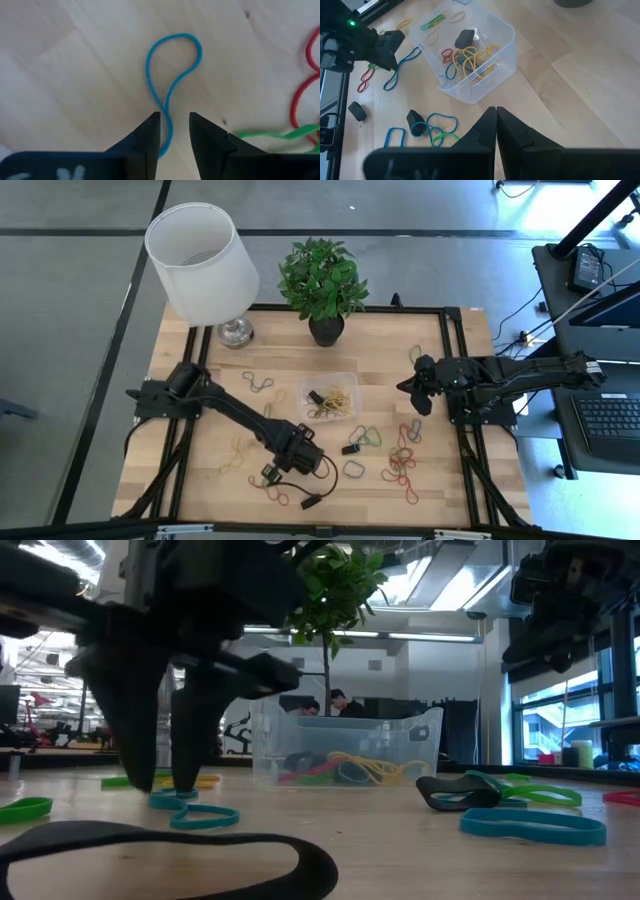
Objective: Pick and place rubber bands into bin
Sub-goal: Put the blue rubber band into the transparent container
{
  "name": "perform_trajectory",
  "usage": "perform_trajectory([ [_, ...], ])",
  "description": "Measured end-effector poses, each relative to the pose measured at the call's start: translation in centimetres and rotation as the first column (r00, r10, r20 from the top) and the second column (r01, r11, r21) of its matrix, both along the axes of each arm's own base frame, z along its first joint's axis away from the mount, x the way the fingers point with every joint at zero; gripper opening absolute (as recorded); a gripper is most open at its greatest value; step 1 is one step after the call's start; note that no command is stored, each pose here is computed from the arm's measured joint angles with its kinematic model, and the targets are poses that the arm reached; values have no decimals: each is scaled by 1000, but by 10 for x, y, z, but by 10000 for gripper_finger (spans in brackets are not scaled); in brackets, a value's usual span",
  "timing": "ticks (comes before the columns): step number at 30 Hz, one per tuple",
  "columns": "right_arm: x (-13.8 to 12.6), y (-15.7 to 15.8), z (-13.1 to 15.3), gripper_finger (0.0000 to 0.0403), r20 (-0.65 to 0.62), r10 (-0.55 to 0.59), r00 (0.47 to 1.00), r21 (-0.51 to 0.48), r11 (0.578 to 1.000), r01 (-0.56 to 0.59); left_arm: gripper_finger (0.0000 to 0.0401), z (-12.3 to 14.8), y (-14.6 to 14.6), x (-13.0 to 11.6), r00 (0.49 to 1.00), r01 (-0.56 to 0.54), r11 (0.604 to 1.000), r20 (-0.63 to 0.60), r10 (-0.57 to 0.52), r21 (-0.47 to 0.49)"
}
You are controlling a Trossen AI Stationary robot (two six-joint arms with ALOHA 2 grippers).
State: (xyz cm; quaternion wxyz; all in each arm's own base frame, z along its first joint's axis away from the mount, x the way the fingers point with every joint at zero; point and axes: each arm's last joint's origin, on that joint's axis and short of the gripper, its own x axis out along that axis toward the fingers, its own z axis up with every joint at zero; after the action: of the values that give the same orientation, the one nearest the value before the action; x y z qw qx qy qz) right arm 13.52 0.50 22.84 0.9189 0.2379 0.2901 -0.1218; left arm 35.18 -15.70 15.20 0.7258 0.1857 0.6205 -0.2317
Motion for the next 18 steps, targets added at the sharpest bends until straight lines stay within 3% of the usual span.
perform_trajectory([
  [5, 0, 0, 0, 16, -1, 3, 1000, -4, 1000, -3, 82, -12, -6, 0, 1000, -13, 999, -11, 13, 47],
  [12, 0, 0, 0, 16, -3, 16, 1000, -21, 1000, -16, 7, -20, -11, -1, 998, -63, 995, -21, 65, 77],
  [18, 0, 0, 0, 16, -4, 18, 1000, -24, 1000, -18, 3, 3, -5, -10, 990, -143, 987, -6, 144, 75],
])
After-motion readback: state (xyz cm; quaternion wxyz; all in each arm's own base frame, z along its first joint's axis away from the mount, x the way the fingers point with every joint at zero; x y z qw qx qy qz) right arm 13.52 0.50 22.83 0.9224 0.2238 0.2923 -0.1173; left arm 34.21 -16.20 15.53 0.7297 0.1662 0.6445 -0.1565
